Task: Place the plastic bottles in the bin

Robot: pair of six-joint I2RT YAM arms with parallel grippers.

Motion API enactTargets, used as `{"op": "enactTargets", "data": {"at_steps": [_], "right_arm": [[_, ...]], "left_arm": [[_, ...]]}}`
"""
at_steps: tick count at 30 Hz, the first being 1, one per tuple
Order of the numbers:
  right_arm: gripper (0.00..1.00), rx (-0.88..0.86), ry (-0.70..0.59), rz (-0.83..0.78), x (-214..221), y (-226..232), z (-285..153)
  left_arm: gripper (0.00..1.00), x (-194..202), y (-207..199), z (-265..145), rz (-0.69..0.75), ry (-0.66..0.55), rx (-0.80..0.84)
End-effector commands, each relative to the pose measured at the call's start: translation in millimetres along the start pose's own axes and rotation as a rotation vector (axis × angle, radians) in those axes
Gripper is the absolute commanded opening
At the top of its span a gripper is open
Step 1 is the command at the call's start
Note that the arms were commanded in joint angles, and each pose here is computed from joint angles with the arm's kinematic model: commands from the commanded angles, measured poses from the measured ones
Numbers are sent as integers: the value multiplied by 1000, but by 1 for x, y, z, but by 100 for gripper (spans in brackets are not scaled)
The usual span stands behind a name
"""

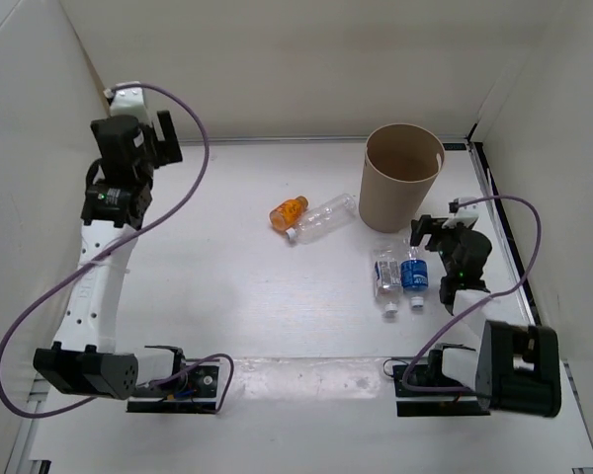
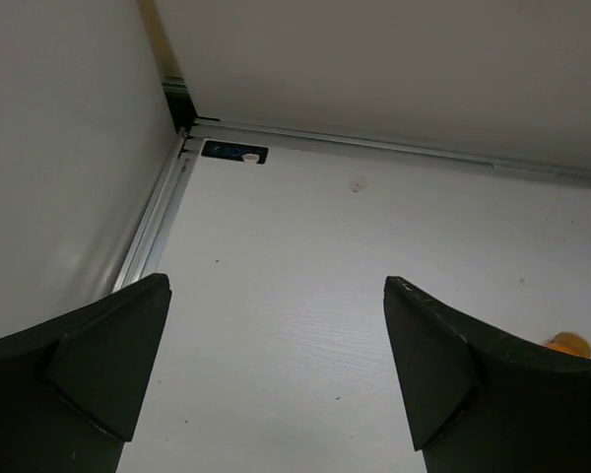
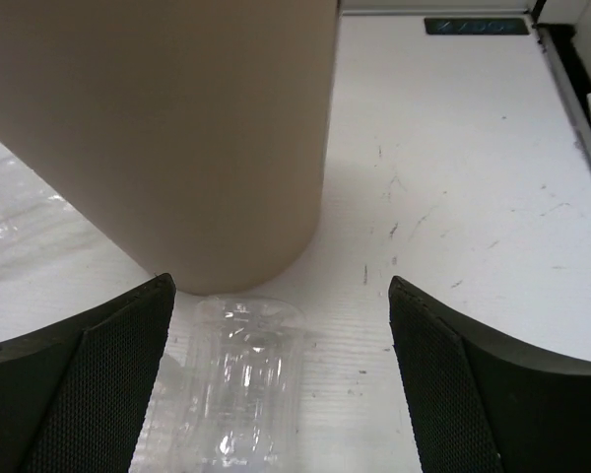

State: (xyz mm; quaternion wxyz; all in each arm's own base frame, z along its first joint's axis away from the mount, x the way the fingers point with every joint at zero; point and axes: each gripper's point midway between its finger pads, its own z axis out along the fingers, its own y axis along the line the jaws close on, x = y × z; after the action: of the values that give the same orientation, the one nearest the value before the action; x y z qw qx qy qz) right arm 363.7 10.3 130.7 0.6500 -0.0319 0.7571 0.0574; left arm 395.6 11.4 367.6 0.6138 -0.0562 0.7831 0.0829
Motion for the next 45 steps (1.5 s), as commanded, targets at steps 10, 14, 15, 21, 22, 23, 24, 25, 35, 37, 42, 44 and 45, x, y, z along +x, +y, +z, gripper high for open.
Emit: {"op": "enactTargets", "data": {"at_steps": [10, 14, 15, 21, 22, 23, 24, 25, 35, 37, 42, 44, 45], "right_arm": [[90, 91, -154, 96, -78, -5, -77], [90, 131, -75, 108, -75, -4, -110], [90, 103, -51, 80, -71, 1, -112], [90, 86, 1, 42, -62, 0, -127], [90, 60, -5, 15, -63, 2, -128], [90, 76, -1, 21, -62, -2, -130], [90, 88, -19, 17, -66, -5, -133], [90, 115, -22, 22, -66, -12, -136], [90, 142, -16, -38, -81, -18, -159], [90, 137, -8, -33, -83, -15, -162], [90, 152, -8, -2, -85, -15, -165], [90, 161, -13, -2, -86, -17, -165], [90, 164, -12, 4, -87, -18, -165]], "left_arm": [[100, 37, -6, -21, -176, 318, 21], [100, 35, -64, -7, -175, 306, 264], [100, 45, -75, 4, -156, 333, 294], [100, 92, -167, 43, 8, 447, 525], [100, 94, -195, 42, 41, 454, 585], [100, 100, -204, 45, 79, 456, 603], [100, 116, -221, 54, 103, 487, 611], [100, 114, -240, 52, 123, 471, 637], [100, 178, -295, 74, 247, 580, 662], [100, 185, -296, 74, 248, 593, 664], [100, 207, -299, 80, 266, 635, 662], [100, 213, -299, 83, 264, 648, 658], [100, 215, -299, 86, 267, 652, 652]]}}
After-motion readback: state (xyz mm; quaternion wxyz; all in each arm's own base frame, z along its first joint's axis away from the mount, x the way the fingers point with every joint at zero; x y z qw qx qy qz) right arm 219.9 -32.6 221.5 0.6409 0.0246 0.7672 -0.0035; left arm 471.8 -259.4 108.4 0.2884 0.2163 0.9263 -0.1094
